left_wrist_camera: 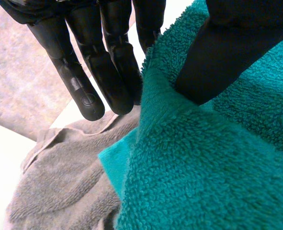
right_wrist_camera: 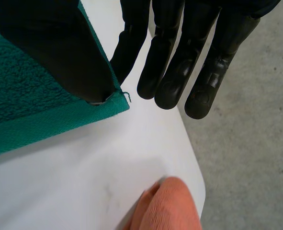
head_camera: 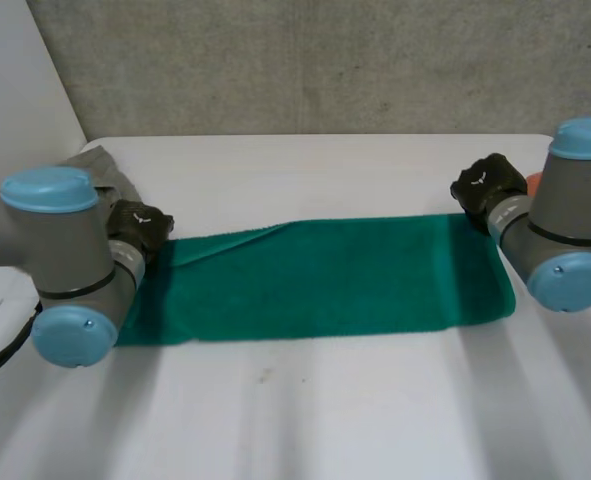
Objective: Fold the laundry.
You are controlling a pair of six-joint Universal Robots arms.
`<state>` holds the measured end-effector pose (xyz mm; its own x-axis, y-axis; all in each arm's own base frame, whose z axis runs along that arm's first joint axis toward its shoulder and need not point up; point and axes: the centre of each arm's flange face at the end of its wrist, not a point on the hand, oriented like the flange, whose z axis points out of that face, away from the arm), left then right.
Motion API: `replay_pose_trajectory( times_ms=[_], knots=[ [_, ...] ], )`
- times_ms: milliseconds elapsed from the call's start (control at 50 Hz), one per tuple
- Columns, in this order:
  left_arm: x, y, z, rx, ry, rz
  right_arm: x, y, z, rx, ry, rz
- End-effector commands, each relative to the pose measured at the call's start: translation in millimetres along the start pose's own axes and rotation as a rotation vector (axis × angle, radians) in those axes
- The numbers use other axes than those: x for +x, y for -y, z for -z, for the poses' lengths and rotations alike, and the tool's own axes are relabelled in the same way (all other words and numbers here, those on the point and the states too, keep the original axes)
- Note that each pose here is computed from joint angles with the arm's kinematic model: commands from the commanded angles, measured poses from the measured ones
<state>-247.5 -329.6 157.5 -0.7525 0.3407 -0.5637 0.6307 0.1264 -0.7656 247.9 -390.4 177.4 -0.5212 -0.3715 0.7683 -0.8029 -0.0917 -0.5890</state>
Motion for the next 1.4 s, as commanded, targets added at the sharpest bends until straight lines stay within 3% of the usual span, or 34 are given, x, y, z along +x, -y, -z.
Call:
replay_pose_trajectory(
  times_ms=[20, 160, 400, 520, 620, 740, 940, 1220, 1320, 1400],
  knots=[
    [4, -8, -7, -0.034, 0.038, -0.01, -15, 3, -30, 0.083, -0.048, 0.01],
    [6, -12, -5, -0.051, 0.031, -0.009, -25, 2, -51, 0.182, -0.09, 0.033],
    [5, 7, -2, 0.023, 0.044, -0.002, -34, 0, -59, 0.106, -0.095, 0.018],
    [-27, 43, 25, 0.129, 0.102, 0.029, 6, 21, -37, 0.122, -0.161, -0.156],
    [-24, 40, 49, 0.143, 0.04, 0.02, 38, 46, 2, 0.182, -0.169, -0.295],
    [-4, 6, 79, 0.098, -0.158, 0.011, 12, 36, 38, 0.15, 0.019, -0.308],
    [13, -32, 72, -0.017, -0.225, 0.012, -21, 5, 62, 0.053, 0.147, -0.323],
    [-16, -39, 18, 0.052, -0.001, 0.001, -35, -7, 74, 0.024, 0.171, -0.326],
    [-17, -45, -15, 0.057, 0.055, -0.106, -35, -7, 78, 0.032, 0.166, -0.325],
    [-39, -38, -37, 0.058, 0.169, -0.209, -33, -5, 83, 0.037, 0.16, -0.324]
  ],
)
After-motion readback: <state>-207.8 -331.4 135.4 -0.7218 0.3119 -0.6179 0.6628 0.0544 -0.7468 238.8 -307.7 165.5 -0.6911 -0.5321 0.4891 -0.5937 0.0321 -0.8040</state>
